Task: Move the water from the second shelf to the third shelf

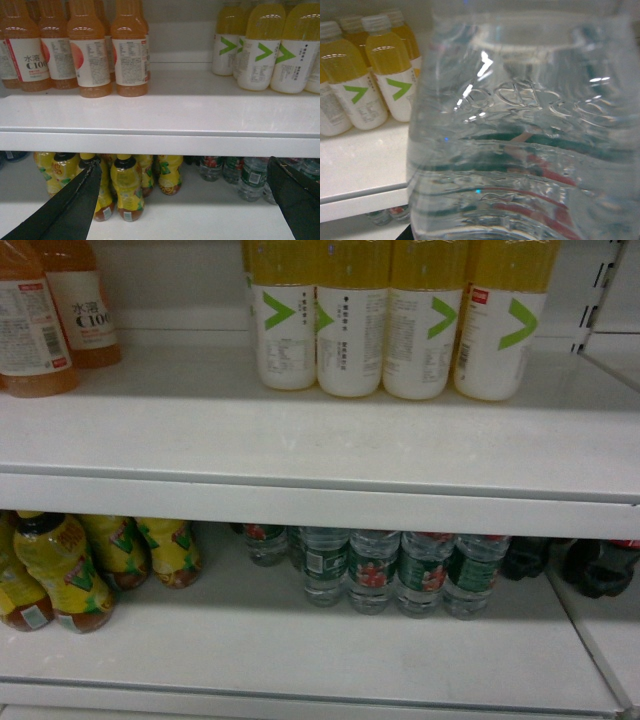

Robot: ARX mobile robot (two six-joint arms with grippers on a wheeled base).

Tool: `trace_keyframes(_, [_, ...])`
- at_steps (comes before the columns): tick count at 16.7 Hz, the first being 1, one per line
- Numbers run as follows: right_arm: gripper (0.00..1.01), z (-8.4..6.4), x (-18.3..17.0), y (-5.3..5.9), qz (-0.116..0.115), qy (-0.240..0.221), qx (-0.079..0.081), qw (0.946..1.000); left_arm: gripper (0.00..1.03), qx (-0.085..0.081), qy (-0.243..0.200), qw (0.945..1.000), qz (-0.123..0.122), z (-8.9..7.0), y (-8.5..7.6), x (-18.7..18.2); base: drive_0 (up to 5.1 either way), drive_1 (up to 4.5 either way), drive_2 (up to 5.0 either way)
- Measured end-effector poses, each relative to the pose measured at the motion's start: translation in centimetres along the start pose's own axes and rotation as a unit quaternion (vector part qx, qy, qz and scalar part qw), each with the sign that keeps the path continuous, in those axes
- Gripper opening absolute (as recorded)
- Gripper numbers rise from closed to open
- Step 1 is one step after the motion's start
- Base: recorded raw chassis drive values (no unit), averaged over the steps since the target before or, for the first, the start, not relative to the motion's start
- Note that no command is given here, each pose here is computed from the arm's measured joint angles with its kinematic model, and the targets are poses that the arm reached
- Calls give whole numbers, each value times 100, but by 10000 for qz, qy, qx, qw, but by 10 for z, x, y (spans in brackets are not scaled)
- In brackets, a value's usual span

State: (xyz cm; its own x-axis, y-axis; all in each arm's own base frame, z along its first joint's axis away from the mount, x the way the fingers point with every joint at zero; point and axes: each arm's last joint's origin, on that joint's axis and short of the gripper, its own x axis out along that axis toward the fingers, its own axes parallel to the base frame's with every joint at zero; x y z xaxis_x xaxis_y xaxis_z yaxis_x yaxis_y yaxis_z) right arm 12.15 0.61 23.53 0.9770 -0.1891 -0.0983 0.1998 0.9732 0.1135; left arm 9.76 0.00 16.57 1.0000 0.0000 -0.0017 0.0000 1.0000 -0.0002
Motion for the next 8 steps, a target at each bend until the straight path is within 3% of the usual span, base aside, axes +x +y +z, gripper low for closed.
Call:
trace_keyframes(3, [44, 0, 0, 0, -1, -6, 2, 10000, 98, 2, 0, 10000, 0, 0, 0, 0, 0, 0, 0])
trace_keyframes(8, [43, 0, 0, 0, -3, 7, -2, 10000, 98, 2, 0, 10000, 2, 0, 0, 0, -441, 213, 213])
